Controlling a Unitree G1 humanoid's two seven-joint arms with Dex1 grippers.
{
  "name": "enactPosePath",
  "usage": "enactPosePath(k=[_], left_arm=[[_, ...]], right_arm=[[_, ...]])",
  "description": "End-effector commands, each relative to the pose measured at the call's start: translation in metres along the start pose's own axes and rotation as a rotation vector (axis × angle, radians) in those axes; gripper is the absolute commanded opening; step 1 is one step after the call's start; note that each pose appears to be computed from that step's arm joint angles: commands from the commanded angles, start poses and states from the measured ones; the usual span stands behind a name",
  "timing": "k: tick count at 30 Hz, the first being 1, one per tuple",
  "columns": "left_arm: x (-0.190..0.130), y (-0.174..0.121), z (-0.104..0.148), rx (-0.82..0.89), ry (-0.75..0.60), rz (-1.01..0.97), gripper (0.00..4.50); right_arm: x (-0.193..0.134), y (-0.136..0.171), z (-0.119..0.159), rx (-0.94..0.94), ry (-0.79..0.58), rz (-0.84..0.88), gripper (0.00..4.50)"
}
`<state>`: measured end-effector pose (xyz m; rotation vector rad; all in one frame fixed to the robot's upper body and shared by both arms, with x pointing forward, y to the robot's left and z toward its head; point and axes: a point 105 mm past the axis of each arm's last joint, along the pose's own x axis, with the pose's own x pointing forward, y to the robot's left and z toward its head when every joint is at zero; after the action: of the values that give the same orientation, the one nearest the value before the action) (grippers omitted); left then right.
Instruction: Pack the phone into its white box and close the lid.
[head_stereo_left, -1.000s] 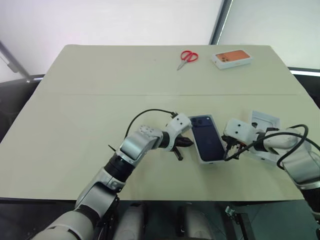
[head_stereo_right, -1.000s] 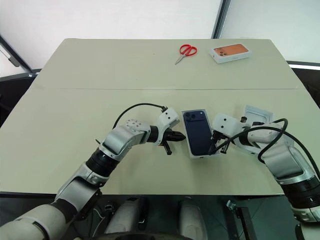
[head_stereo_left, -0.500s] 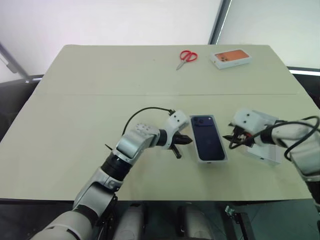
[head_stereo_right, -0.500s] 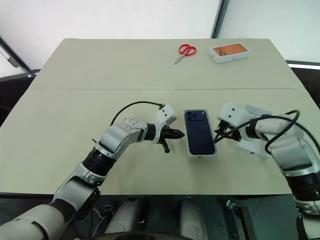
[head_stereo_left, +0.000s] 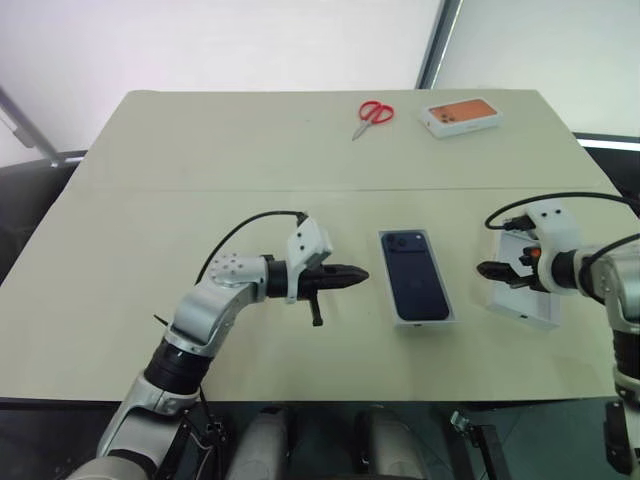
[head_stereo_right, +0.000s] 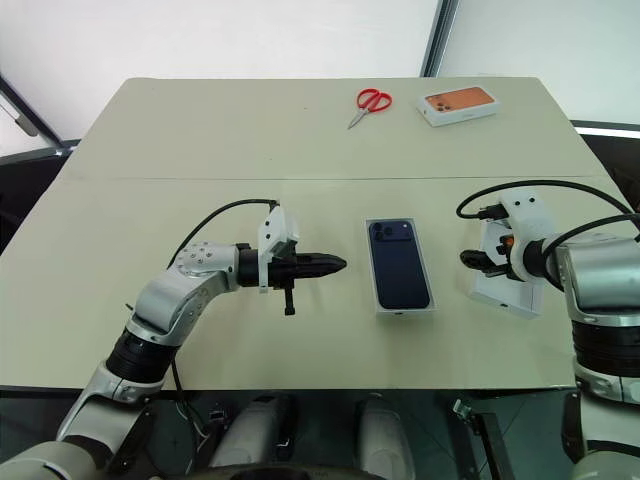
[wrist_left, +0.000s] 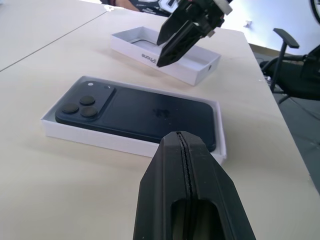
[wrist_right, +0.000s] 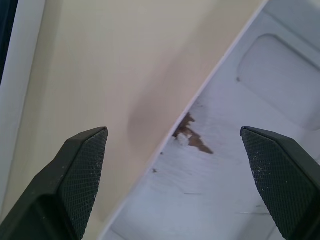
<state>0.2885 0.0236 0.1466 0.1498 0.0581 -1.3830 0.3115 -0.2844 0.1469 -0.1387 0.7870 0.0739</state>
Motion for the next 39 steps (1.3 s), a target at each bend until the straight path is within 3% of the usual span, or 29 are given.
enactPosePath(k=[1, 2, 5, 12, 19, 24, 27, 30, 33, 39], left_arm=[[-0.003, -0.001, 0.012, 0.036, -0.051, 0.0, 0.0], [-0.003, 0.0, 0.011, 0.034, -0.051, 0.007, 0.0], [-0.001, 0.002, 0.011, 0.034, -0.053, 0.023, 0.0], [0.0, 0.003, 0.012, 0.024, -0.074, 0.047, 0.0], [-0.01, 0.015, 0.009, 0.011, -0.08, 0.131, 0.0], [-0.036, 0.043, 0.004, -0.039, -0.098, 0.305, 0.0], [-0.059, 0.057, -0.003, -0.049, -0.08, 0.41, 0.0], [-0.073, 0.062, -0.006, -0.048, -0.069, 0.451, 0.0], [-0.078, 0.064, -0.007, -0.048, -0.068, 0.463, 0.0], [-0.074, 0.06, -0.005, -0.042, -0.072, 0.453, 0.0]], right_arm=[[-0.003, -0.01, 0.005, 0.063, -0.005, -0.06, 4.44], [0.0, -0.007, 0.005, 0.076, -0.002, -0.035, 4.44], [0.006, -0.006, 0.003, 0.087, 0.012, -0.063, 3.58], [0.009, -0.006, 0.008, 0.121, -0.001, -0.075, 0.05], [-0.014, 0.014, 0.06, 0.122, -0.194, 0.072, 0.05], [-0.05, 0.067, 0.095, 0.025, -0.391, 0.401, 0.05], [-0.07, 0.118, 0.102, 0.033, -0.458, 0.779, 0.05], [-0.071, 0.151, 0.096, 0.131, -0.427, 1.024, 0.05], [-0.073, 0.176, 0.085, 0.236, -0.373, 1.157, 0.05], [-0.063, 0.2, 0.065, 0.447, -0.285, 1.162, 0.05]])
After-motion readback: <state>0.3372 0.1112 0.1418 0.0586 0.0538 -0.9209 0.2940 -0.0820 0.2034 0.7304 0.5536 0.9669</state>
